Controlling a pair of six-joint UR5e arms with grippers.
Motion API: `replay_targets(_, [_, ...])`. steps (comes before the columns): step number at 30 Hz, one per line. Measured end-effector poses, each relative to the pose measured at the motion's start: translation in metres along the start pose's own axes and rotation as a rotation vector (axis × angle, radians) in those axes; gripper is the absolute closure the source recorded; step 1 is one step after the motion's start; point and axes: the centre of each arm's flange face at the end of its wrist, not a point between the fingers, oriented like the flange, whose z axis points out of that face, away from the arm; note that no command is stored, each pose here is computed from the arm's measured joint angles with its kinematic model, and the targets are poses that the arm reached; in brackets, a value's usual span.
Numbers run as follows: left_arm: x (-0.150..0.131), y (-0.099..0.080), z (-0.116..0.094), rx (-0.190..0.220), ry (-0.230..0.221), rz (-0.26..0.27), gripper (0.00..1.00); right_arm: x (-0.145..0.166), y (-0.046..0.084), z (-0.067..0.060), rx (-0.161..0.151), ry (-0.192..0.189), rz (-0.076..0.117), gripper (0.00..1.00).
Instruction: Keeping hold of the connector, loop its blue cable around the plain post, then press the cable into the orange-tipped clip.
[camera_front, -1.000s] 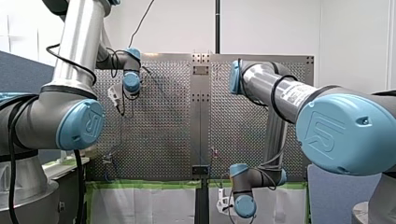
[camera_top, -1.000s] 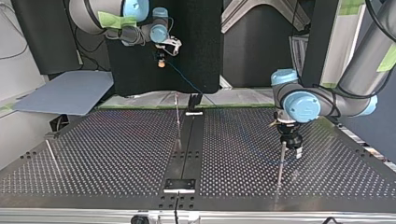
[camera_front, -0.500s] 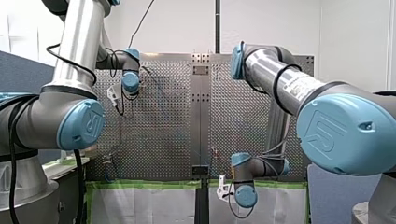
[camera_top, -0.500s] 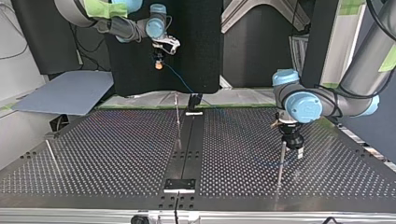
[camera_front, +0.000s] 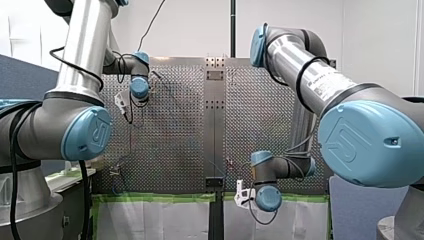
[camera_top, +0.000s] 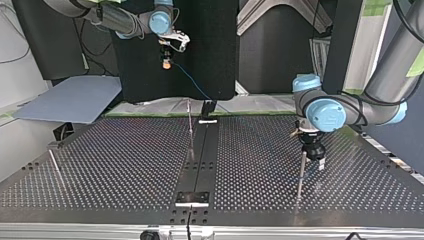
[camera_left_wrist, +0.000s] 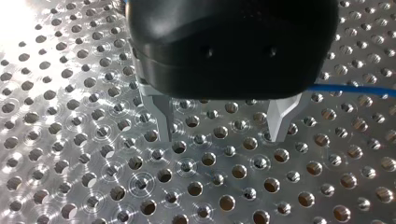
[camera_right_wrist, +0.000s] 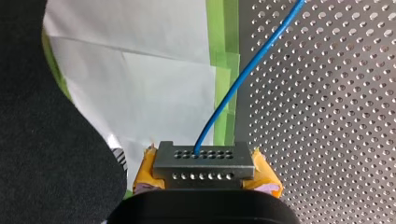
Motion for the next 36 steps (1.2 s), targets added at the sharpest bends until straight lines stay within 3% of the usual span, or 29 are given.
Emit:
replay_targets(3, [0.0, 0.0, 0.0, 0.002, 0.001, -0.004, 0.0, 0.011, 0.001, -0.005, 0.0, 0.002, -0.009, 1.0])
replay_targets(6, [-0.001, 0.001, 0.001, 0.003, 0.0, -0.008, 0.0, 0.024, 0.0, -0.005, 0.001, 0.027, -0.008, 1.0])
replay_targets(16, [-0.002, 0.003, 0.002, -0.001, -0.003, -0.011, 0.0, 0.08, -0.003, -0.005, 0.02, 0.166, 0.025, 1.0])
replay_targets(23, [-0.003, 0.005, 0.003, -0.004, -0.004, -0.011, 0.0, 0.119, -0.006, -0.006, 0.042, 0.261, 0.025, 1.0])
replay_targets(28, [-0.003, 0.006, 0.003, -0.005, -0.005, -0.011, 0.0, 0.142, -0.009, -0.006, 0.048, 0.333, 0.036, 1.0])
replay_targets(36, [-0.003, 0.006, 0.004, -0.007, -0.004, -0.011, 0.0, 0.129, -0.008, 0.0, 0.05, 0.347, 0.039, 1.0])
